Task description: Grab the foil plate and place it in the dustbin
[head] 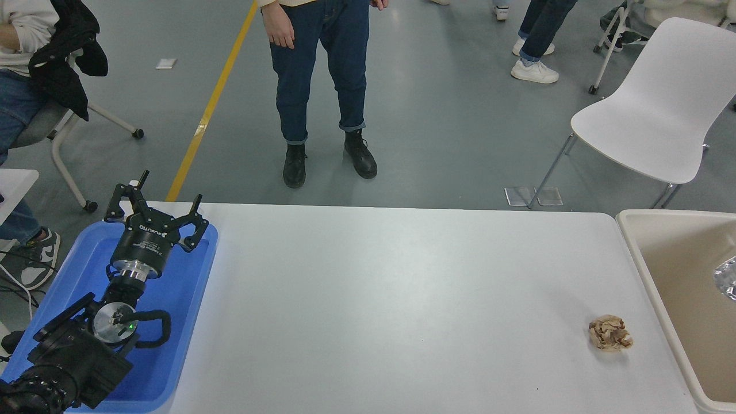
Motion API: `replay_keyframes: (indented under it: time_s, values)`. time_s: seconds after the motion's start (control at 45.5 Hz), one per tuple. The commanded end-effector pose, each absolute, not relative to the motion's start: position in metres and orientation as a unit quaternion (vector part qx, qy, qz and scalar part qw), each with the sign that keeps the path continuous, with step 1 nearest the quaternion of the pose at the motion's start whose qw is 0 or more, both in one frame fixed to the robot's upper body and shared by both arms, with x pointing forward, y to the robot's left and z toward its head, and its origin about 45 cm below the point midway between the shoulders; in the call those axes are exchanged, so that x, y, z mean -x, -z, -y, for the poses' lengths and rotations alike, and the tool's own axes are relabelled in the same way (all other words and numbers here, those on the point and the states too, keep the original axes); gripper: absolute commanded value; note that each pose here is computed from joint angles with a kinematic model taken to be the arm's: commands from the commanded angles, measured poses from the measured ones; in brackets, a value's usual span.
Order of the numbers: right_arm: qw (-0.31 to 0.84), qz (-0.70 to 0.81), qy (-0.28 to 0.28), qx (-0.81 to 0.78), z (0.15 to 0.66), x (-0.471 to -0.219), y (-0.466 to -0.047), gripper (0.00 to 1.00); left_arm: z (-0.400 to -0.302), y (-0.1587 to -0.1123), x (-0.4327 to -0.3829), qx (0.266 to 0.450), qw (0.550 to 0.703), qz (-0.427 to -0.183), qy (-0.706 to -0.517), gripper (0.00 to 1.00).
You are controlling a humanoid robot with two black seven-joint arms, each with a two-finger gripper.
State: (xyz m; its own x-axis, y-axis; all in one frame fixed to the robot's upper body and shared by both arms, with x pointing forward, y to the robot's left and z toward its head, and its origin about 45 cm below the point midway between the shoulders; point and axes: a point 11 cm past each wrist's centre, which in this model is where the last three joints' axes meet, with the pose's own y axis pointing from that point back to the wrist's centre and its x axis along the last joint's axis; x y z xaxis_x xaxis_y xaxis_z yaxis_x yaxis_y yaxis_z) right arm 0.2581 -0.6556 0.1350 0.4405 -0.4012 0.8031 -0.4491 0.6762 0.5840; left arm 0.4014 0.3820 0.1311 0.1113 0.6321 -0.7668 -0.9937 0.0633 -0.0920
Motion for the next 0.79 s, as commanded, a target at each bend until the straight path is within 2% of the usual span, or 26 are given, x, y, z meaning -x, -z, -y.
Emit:
replay_keyframes:
  time_s: [0.0,0.33,0.462,0.527,0.637,0.769]
  values:
    - [0.743,0.547,-0.044,-0.382,0.656,-0.261,-0.137,0.76,-0.3818,-0.1311,-0.4014,0.321,0.673,-0.282,-0.604,1.00]
    - [0.743,0.545,-0.046,-0.385,0.652,-0.260,-0.130,0.85,-0.3818,-0.1311,-0.4014,0.321,0.673,-0.282,-0.604,1.00]
    - [0.743,0.544,-0.044,-0.387,0.650,-0.260,-0.129,0.92,-0.3818,-0.1311,-0.4014,0.321,0.673,-0.282,-0.604,1.00]
    - [0.740,0.543,-0.041,-0.394,0.648,-0.261,-0.128,0.99,-0.3818,-0.1311,-0.4014,0.321,0.673,-0.282,-0.604,1.00]
    - [0.736,0.537,-0.041,-0.410,0.642,-0.269,-0.131,1.00,-0.3817,-0.1310,-0.4014,0.321,0.673,-0.282,-0.604,1.00]
    - [0.730,0.527,-0.009,-0.435,0.643,-0.255,-0.134,1.00,-0.3815,-0.1316,-0.4019,0.321,0.673,-0.282,-0.604,1.00]
